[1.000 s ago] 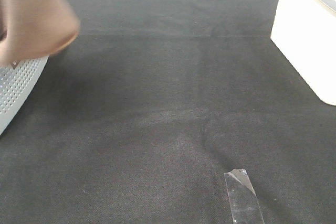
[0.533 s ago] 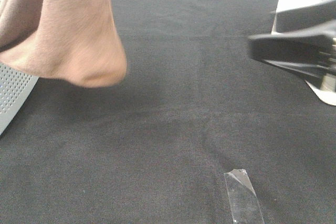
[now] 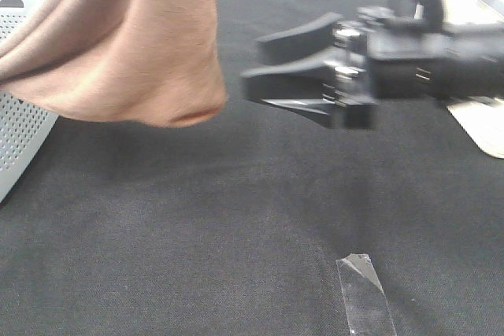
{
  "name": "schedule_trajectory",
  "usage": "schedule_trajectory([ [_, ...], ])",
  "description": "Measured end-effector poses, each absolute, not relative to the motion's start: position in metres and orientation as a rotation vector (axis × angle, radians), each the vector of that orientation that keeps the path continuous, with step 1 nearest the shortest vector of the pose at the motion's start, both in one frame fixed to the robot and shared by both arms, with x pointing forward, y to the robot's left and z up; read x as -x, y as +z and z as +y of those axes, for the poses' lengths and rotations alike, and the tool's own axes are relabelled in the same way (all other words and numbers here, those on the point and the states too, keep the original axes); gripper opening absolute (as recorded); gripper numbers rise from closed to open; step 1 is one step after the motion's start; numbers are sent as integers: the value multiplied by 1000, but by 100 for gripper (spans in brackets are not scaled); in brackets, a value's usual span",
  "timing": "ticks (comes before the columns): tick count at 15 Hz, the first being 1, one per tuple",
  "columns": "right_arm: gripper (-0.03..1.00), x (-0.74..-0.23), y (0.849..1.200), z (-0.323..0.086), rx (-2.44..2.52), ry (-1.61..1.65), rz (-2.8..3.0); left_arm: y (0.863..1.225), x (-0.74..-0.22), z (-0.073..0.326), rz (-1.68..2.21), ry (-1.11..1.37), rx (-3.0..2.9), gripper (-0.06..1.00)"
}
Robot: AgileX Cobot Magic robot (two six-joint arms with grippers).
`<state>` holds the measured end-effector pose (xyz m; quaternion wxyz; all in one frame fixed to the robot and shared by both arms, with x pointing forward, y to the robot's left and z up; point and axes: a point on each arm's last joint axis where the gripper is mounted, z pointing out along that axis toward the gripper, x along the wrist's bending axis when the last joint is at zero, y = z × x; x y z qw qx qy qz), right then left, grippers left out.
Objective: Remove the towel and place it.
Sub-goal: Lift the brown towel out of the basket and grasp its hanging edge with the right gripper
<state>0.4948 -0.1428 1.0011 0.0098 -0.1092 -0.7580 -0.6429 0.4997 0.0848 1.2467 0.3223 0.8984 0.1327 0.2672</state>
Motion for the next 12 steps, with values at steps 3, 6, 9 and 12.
schedule_trajectory([
  [3, 67, -516, 998, -134, 373, -1985, -2418, 1244, -501, 82, 349, 687, -2360, 0],
  [6, 67, -516, 996, -125, 353, -1975, -2414, 1248, -504, 80, 343, 717, -2308, 0],
  [9, 67, -502, 997, -106, 256, -1948, -2384, 1251, -505, 78, 338, 734, -2261, 0],
  [12, 67, -503, 996, -106, 267, -1943, -2397, 1251, -503, 76, 338, 701, -2246, 0],
])
